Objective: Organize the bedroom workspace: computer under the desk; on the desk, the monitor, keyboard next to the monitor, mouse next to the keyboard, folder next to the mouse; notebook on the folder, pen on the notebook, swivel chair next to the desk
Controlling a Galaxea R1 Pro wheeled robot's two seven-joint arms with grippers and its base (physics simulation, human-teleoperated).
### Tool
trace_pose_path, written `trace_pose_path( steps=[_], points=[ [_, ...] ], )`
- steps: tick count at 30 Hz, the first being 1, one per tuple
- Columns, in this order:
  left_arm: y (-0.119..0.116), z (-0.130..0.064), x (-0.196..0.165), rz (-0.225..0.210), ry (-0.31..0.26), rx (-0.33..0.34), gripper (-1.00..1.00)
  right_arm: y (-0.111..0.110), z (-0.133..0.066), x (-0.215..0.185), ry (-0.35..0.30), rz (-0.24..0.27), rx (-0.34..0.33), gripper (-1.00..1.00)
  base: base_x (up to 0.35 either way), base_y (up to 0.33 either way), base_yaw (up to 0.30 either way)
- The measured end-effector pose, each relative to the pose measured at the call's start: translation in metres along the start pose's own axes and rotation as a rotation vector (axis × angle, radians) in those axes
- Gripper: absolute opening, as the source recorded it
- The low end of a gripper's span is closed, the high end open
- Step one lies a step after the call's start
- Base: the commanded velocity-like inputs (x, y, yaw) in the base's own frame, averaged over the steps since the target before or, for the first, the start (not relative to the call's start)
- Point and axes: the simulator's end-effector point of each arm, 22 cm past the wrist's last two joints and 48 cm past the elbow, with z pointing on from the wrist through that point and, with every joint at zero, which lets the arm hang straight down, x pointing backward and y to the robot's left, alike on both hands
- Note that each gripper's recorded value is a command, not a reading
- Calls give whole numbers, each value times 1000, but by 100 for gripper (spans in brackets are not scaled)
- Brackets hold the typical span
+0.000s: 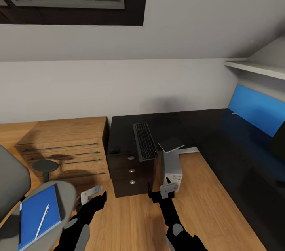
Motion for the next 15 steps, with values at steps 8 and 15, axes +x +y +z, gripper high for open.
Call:
trace_pose_path(
  steps=[8, 15],
  points=[
    [7, 5, -5, -29, -11, -12, 100, -18, -1, 64, 270, 589, 50, 100, 0, 0, 0],
    [8, 10, -3, -32, -12, -13, 100, -72, -7, 78, 353, 1238, 12, 100, 0, 0, 0]
  ],
)
